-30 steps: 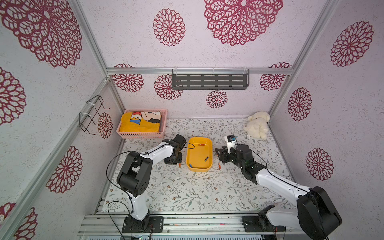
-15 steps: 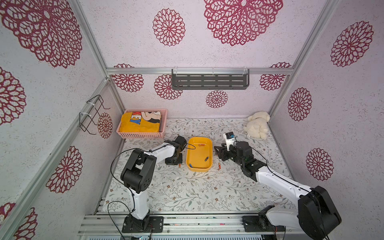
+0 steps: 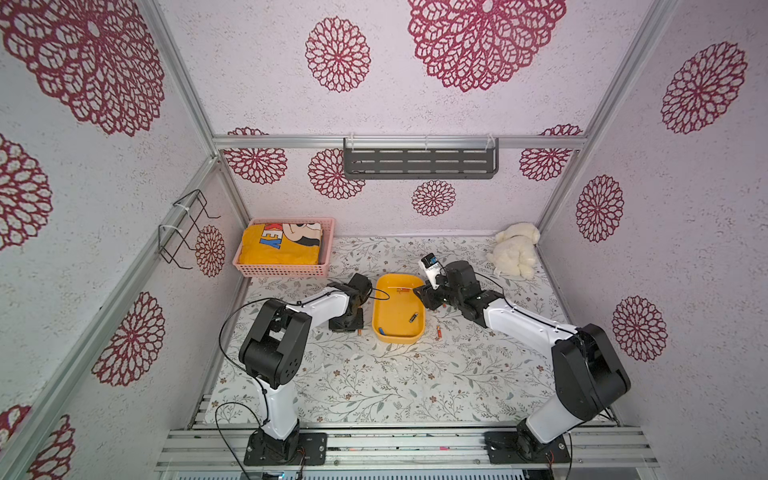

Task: Take the batteries out of the storage box
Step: Place the battery at the center of the board, then pick up the battery from the storage box.

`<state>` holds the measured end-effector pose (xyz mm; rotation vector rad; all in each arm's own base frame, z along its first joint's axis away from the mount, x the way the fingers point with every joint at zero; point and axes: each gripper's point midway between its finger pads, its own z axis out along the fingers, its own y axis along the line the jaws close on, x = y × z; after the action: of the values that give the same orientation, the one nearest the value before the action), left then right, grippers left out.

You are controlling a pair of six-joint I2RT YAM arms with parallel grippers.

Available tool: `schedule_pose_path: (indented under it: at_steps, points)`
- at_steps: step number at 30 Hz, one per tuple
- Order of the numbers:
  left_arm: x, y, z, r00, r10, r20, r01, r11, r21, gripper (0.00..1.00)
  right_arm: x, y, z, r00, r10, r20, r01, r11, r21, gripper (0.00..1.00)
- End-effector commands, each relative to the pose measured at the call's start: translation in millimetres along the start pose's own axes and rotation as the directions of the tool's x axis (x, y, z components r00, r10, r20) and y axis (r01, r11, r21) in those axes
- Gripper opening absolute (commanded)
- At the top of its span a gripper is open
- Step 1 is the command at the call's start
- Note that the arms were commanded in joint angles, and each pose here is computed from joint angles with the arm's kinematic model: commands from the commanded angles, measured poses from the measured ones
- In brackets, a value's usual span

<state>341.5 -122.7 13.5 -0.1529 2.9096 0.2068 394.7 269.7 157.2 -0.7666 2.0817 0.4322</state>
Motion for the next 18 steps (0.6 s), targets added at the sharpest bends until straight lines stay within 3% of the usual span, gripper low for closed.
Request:
schedule_pose_path:
  at_steps: [1,3,11,18]
  points:
    - [1.8,6.5,-6.0,1.000,-0.006,-0.005,0.006,1.000,-0.013,0.25,-5.7,7.9,12.1,0.993,-0.119,-0.024,0.118,0.992,-0.048,0.54]
    - [-1.8,5.9,-11.9,1.000,-0.004,0.003,0.004,1.000,-0.008,0.30,-4.6,10.5,21.2,0.985,-0.170,-0.020,0.168,0.983,-0.068,0.53]
    - [-22.5,10.2,-62.9,0.993,-0.041,0.107,0.037,0.999,0.039,0.32,5.9,4.4,65.0,0.924,-0.375,-0.074,0.368,0.925,-0.099,0.43]
    - [-36.3,32.0,-122.2,0.948,-0.115,0.296,0.091,0.992,0.093,0.35,5.1,-2.4,95.6,0.875,-0.469,-0.119,0.458,0.882,-0.111,0.43]
